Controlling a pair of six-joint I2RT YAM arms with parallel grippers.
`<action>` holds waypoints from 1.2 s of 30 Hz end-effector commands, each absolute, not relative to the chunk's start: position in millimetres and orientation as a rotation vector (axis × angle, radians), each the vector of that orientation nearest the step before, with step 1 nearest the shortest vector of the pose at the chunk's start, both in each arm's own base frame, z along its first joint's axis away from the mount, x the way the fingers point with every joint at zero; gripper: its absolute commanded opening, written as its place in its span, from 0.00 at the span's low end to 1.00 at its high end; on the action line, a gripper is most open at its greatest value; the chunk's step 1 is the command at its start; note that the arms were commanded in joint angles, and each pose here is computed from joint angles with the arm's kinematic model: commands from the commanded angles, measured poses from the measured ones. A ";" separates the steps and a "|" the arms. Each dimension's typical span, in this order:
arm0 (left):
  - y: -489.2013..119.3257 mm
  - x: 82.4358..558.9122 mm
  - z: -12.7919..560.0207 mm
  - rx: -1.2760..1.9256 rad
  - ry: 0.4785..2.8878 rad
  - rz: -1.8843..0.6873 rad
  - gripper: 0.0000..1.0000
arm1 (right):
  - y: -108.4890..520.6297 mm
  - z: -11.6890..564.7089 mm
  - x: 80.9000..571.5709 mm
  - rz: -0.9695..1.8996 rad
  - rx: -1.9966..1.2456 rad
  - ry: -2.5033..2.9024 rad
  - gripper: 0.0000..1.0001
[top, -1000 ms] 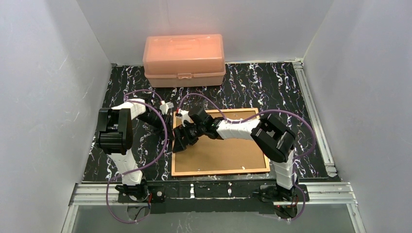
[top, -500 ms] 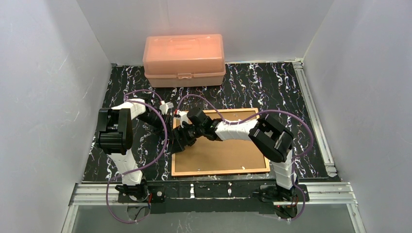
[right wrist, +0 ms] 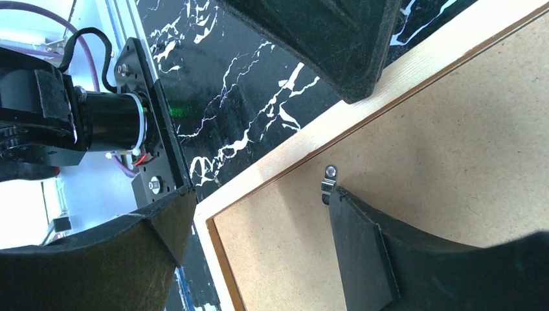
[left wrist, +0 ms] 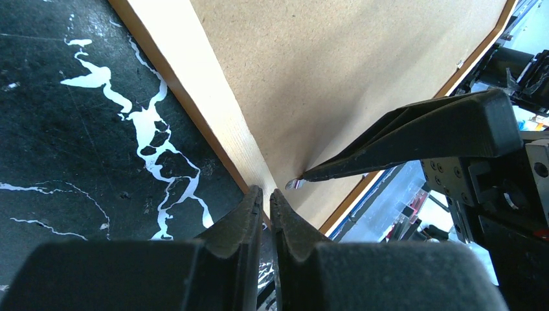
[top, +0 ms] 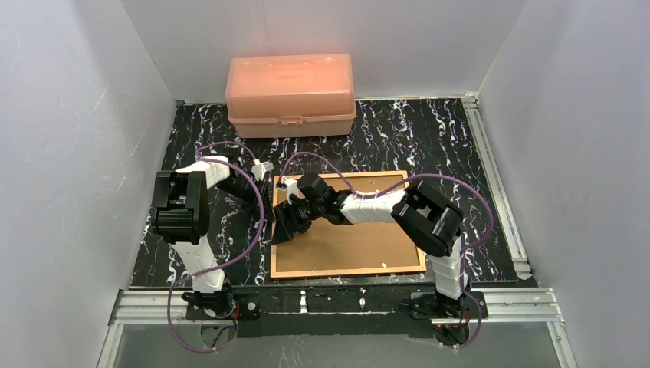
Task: Put the photo into the frame
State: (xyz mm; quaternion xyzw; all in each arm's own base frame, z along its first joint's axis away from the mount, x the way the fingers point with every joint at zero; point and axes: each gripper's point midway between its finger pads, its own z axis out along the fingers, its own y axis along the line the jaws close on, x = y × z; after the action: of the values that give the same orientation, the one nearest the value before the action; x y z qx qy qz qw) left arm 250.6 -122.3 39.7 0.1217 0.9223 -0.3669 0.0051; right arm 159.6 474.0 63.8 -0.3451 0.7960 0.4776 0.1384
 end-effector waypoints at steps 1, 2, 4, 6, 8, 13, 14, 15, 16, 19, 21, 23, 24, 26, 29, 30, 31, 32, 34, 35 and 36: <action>-119.5 249.7 45.1 0.380 2.882 -1.138 0.09 | 474.4 63.3 152.5 1.409 -1.018 2.291 0.83; -119.4 249.8 45.8 0.382 2.879 -1.136 0.08 | 474.5 63.6 150.9 1.411 -1.022 2.290 0.83; -119.3 250.2 45.9 0.384 2.879 -1.133 0.08 | 474.6 64.6 147.9 1.421 -1.026 2.288 0.82; -119.2 250.2 45.5 0.381 2.881 -1.134 0.08 | 475.7 65.8 143.7 1.428 -1.034 2.285 0.82; -119.7 249.7 45.3 0.379 2.882 -1.138 0.08 | 476.7 66.6 140.6 1.433 -1.041 2.282 0.82; -119.4 250.6 46.0 0.379 2.879 -1.136 0.08 | 479.4 67.2 139.3 1.437 -1.039 2.277 0.81; -119.6 250.9 46.6 0.381 2.877 -1.135 0.08 | 479.8 67.1 139.7 1.437 -1.040 2.276 0.81; -119.4 251.2 47.0 0.381 2.875 -1.134 0.08 | 480.0 66.9 140.7 1.434 -1.038 2.277 0.81; -119.6 251.1 46.8 0.379 2.876 -1.135 0.08 | 480.6 66.9 141.4 1.432 -1.036 2.276 0.81; -119.5 250.5 47.3 0.378 2.875 -1.136 0.08 | 482.7 67.0 143.1 1.428 -1.040 2.270 0.81; -119.1 250.2 47.6 0.376 2.874 -1.135 0.08 | 483.4 66.5 144.6 1.423 -1.041 2.268 0.81; -118.6 250.9 47.7 0.375 2.874 -1.135 0.08 | 484.8 67.2 144.2 1.428 -1.050 2.265 0.81; -118.6 251.1 48.1 0.374 2.873 -1.135 0.08 | 485.3 69.1 143.2 1.440 -1.059 2.263 0.81; -118.2 250.7 48.2 0.370 2.875 -1.138 0.08 | 484.1 75.9 141.6 1.442 -1.079 2.249 0.80; -118.4 250.9 49.4 0.371 2.871 -1.139 0.08 | 476.1 82.7 142.8 1.425 -1.079 2.249 0.80; -118.4 251.1 49.6 0.372 2.870 -1.138 0.08 | 473.4 82.9 143.6 1.417 -1.075 2.252 0.80; -118.3 250.7 49.2 0.369 2.872 -1.141 0.08 | 471.3 84.1 144.9 1.410 -1.071 2.250 0.80; -118.1 250.9 49.1 0.368 2.872 -1.140 0.08 | 469.8 82.9 145.4 1.405 -1.069 2.254 0.81; -118.1 250.7 48.7 0.365 2.874 -1.142 0.08 | 468.5 78.7 145.9 1.401 -1.065 2.266 0.81; -118.0 250.7 48.5 0.363 2.875 -1.143 0.08 | 468.9 77.0 145.7 1.403 -1.065 2.269 0.81; -118.5 250.4 48.6 0.361 2.875 -1.148 0.08 | 469.2 74.3 146.0 1.403 -1.062 2.274 0.81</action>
State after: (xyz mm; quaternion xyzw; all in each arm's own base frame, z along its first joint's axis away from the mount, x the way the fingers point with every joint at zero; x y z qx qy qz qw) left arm 252.0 -118.5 39.0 0.1165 0.9241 -0.3638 0.0069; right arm 142.8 472.0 63.6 -0.3600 0.7910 0.4796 0.1213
